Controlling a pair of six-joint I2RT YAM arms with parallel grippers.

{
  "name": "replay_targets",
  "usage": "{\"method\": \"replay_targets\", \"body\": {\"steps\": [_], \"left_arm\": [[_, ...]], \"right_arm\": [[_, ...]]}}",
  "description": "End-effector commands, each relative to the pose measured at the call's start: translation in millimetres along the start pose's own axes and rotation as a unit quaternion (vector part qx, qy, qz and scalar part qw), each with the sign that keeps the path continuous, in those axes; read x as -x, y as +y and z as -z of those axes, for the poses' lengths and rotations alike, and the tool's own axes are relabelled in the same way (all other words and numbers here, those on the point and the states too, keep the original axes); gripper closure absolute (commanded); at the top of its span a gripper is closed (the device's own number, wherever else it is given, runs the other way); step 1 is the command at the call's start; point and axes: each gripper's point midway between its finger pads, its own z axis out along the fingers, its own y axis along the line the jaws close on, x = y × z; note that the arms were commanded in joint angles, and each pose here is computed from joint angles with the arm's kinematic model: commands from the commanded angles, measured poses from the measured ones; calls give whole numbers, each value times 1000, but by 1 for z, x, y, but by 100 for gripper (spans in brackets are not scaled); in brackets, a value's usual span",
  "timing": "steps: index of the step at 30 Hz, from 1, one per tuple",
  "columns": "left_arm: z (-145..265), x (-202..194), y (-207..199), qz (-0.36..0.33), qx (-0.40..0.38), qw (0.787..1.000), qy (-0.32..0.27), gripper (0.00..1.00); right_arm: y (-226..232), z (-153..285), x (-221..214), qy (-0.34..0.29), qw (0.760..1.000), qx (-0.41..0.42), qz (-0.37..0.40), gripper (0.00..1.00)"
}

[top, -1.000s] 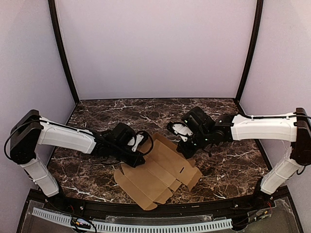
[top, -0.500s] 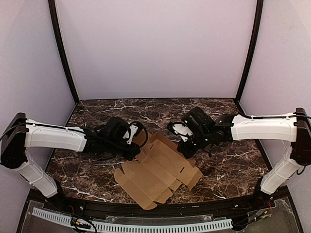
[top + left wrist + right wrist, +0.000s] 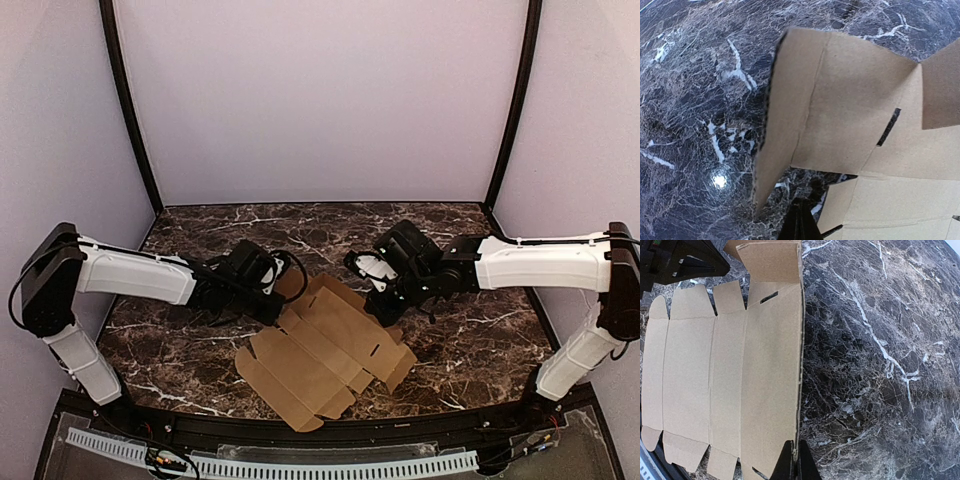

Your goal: Fold the paper box

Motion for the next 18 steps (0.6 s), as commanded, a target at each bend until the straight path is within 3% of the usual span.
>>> {"method": "replay_targets", "body": {"steps": [1,18], "left_arm": [[-8,-11,8,-3,15,1000,16,100],[-8,-25,-29,-9,-99,995,31,100]], "right_arm": [[-4,3,0,-3,1000,-6,-5,100],[-4,-3,0,3,1000,-7,-5,100]]}}
